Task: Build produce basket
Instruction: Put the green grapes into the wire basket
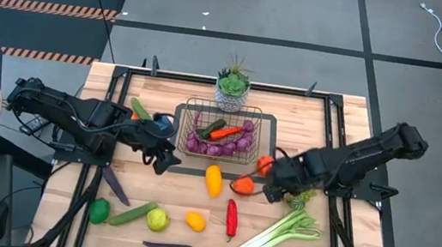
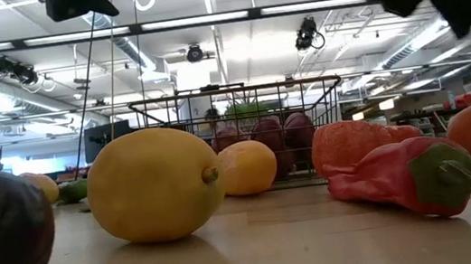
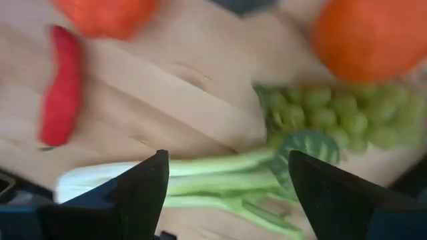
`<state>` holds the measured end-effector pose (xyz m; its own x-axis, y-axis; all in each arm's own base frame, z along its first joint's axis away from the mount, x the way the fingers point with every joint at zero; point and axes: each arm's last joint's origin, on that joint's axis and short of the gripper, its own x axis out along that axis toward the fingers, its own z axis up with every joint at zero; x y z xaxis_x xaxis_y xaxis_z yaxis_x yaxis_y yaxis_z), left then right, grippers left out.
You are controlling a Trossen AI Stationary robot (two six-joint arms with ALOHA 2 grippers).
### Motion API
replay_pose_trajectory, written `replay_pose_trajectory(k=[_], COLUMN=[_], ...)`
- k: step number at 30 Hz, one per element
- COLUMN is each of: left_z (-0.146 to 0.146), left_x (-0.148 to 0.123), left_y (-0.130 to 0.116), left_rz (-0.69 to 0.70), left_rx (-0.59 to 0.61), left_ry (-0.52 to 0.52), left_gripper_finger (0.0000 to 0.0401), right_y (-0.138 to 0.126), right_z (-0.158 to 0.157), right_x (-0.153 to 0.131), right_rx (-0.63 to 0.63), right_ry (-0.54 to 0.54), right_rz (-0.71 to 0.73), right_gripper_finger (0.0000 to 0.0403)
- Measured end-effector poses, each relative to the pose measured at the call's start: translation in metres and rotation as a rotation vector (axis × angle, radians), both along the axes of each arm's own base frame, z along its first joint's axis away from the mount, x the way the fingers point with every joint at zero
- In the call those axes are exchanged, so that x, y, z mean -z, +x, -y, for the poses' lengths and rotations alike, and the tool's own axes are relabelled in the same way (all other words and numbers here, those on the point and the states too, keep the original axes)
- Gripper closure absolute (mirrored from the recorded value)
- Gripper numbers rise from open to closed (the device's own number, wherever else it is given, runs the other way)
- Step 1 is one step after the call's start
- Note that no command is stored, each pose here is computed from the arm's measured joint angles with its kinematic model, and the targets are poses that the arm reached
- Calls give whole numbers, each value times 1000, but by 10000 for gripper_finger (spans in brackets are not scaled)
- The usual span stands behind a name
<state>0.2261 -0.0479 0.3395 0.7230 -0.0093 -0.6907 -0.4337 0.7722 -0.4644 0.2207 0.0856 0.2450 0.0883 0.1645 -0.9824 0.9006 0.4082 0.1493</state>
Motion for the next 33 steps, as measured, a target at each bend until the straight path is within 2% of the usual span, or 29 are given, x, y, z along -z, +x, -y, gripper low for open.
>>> replay_pose_trajectory(k=[5, 11, 20, 25, 33], left_z=[1, 2, 2, 2, 2], left_x=[0, 0, 0, 0, 0], left_y=[0, 0, 0, 0, 0], left_rz=[-7, -10, -10, -10, -11], left_rx=[57, 72, 68, 60, 47], left_ry=[-11, -22, -26, -34, -47], left_gripper_finger=[108, 108, 108, 108, 108], right_y=[-14, -27, -33, -40, -38], right_z=[-12, -12, -8, -5, -4], right_x=[17, 29, 43, 59, 69], right_rx=[31, 18, 30, 53, 51], right_ry=[-20, -71, -96, -93, -90], right_rz=[-80, -166, -192, -230, -176], right_gripper_finger=[92, 92, 94, 110, 154])
